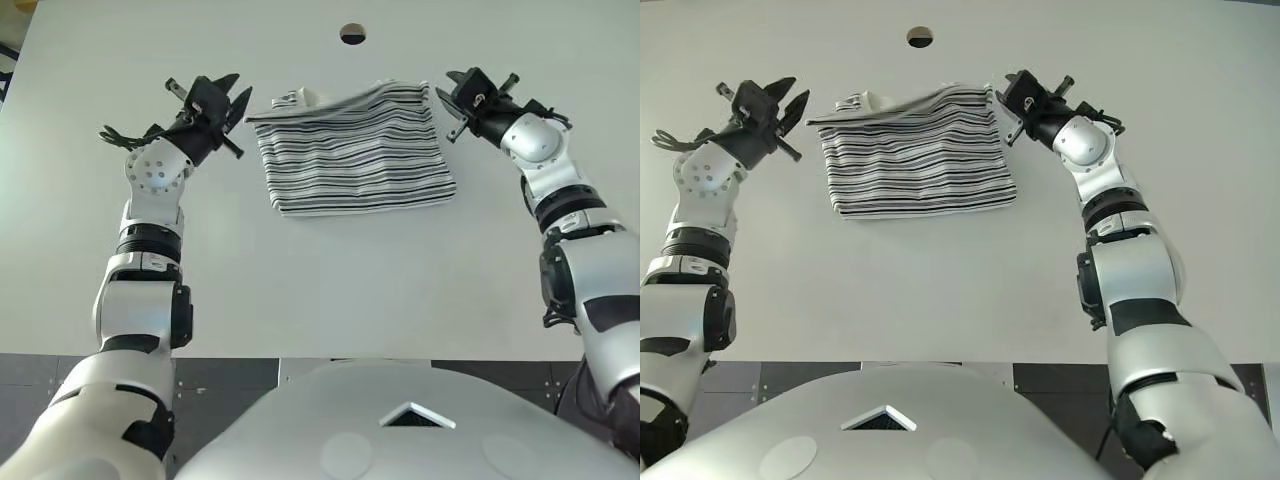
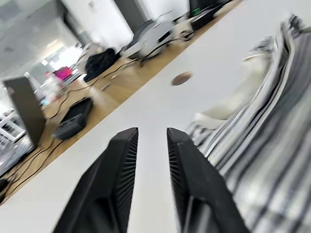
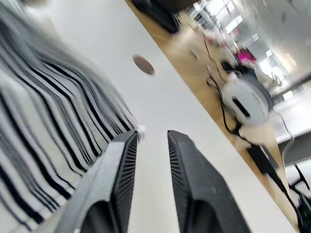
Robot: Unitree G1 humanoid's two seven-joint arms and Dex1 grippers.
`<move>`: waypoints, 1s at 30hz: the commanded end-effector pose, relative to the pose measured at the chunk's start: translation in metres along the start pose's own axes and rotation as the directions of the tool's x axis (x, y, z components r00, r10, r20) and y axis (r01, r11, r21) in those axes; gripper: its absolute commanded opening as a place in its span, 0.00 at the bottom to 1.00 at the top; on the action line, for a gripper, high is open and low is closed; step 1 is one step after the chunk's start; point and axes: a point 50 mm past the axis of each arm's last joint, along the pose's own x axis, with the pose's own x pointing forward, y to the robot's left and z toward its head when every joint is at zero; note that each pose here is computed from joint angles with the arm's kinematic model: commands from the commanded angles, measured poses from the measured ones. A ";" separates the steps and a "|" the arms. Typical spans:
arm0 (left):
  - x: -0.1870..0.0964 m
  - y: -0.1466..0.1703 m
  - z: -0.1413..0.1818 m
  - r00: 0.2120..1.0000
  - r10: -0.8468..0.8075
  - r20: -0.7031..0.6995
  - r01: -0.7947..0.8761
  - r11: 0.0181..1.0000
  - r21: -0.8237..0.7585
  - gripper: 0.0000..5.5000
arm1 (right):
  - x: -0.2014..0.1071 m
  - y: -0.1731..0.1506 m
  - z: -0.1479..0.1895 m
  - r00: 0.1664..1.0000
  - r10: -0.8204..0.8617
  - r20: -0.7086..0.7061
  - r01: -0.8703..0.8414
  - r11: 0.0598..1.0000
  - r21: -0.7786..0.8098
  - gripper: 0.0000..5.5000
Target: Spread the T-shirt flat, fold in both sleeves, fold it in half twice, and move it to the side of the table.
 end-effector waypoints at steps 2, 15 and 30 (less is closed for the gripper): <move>-0.003 0.033 0.003 0.976 0.216 -0.025 -0.216 0.976 -0.021 0.22 | 0.003 -0.023 -0.003 0.971 -0.199 -0.130 0.213 0.971 0.106 0.32; -0.060 -0.116 -0.002 0.698 -0.691 -0.190 0.610 0.434 0.663 0.22 | 0.001 0.035 0.015 0.922 0.386 -0.016 -0.336 0.781 -0.526 0.32; 0.026 -0.037 0.014 0.790 -0.486 -0.373 0.119 -0.475 0.872 0.22 | -0.074 0.122 0.075 0.177 0.984 0.029 -0.886 0.172 -0.430 0.32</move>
